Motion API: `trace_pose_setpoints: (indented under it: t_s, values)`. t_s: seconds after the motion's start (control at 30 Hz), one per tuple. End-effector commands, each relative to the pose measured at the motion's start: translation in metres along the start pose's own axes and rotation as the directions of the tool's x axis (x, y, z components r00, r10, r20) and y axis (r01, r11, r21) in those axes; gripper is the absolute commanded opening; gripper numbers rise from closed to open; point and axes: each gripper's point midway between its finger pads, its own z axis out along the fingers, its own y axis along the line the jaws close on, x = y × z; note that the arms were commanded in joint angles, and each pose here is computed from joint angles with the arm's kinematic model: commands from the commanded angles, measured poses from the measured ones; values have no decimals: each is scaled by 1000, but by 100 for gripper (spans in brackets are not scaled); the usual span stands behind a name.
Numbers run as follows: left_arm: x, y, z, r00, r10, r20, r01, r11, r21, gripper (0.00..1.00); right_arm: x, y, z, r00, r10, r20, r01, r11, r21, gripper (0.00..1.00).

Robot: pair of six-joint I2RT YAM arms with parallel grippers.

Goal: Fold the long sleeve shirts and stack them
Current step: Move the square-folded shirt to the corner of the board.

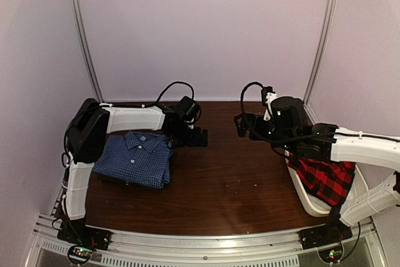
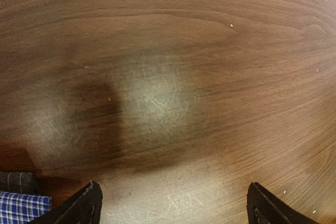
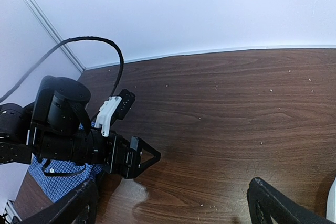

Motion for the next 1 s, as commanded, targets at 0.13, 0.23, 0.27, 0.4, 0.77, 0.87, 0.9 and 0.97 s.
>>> trace_pose_setpoints:
  t_s: [0.13, 0.23, 0.27, 0.4, 0.77, 0.87, 0.9, 0.97]
  values:
    - [-1, 32, 9, 998, -62, 7, 63, 996, -59, 98, 1, -10, 1, 1000, 1, 3, -1, 999, 32, 100]
    - [3, 38, 12, 997, -73, 2, 73, 995, -69, 98, 3, -10, 3, 1000, -2, -3, 3, 999, 35, 100]
    - [4, 40, 13, 997, -78, 1, 78, 994, -74, 98, 4, -10, 3, 1000, -3, -5, 3, 999, 35, 100]
    - [8, 52, 15, 996, -94, -2, 93, 991, -101, 98, 6, -10, 5, 1000, -3, -12, 3, 999, 36, 100]
    - [25, 96, 0, 987, -160, 3, 159, 975, -153, 98, 11, -9, 12, 1000, -2, -27, 3, 1000, 31, 100]
    - [31, 109, -6, 984, -178, 3, 176, 970, -166, 98, 12, -8, 15, 999, -1, -34, 2, 1000, 25, 100]
    - [36, 115, -8, 983, -186, -2, 182, 968, -173, 98, 13, -8, 16, 999, -2, -36, 3, 1000, 25, 100]
    - [42, 122, -13, 981, -193, -5, 189, 965, -181, 98, 14, -8, 17, 999, -3, -40, 4, 1000, 25, 100]
